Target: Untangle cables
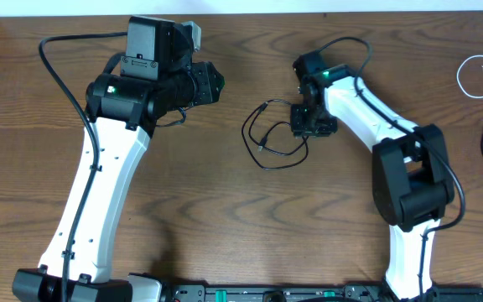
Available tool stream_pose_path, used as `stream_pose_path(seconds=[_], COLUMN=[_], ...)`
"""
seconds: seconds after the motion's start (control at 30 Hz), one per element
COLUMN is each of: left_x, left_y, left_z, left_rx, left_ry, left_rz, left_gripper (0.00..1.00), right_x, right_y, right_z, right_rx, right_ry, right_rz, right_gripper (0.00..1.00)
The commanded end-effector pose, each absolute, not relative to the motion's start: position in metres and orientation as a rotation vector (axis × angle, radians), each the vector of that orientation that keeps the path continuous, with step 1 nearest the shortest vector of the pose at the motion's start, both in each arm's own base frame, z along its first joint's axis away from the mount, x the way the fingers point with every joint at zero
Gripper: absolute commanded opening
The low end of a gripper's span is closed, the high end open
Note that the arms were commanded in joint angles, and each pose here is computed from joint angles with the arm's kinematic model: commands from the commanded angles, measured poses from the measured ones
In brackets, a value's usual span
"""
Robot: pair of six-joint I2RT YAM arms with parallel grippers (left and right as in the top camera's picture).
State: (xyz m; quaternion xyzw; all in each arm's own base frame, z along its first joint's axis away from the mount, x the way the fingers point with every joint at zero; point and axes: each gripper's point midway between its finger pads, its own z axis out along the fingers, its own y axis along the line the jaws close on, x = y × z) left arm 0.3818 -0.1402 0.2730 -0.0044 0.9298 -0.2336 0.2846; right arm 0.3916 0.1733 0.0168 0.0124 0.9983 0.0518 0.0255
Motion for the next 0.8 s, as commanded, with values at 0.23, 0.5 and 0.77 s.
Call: stream_pose_path(seconds=[0.23,0.5,0.77], left_x=[0.381,0.380,0.379], left_y=[-0.137,-0.137,-0.137], left_z=[0.274,0.273,0.272], left_rx=[0.009,0.009,0.008], left_ry=[2.485,2.489,2.493], left_rz=[-0.603,-0.603,-0.602], left_gripper=[0.41,0.40,0.40], right_x=[0.386,0.378,0.368], right_y=[0.175,0.168,0.161], right_z=[0.001,-0.013,-0.018], right_rx=[0.079,0.103,0.110], right_ry=[3.077,3.108,3.143], right_rz=[-0.032,-0.091,-0.127], right_gripper=[0.33,0.31,0.31])
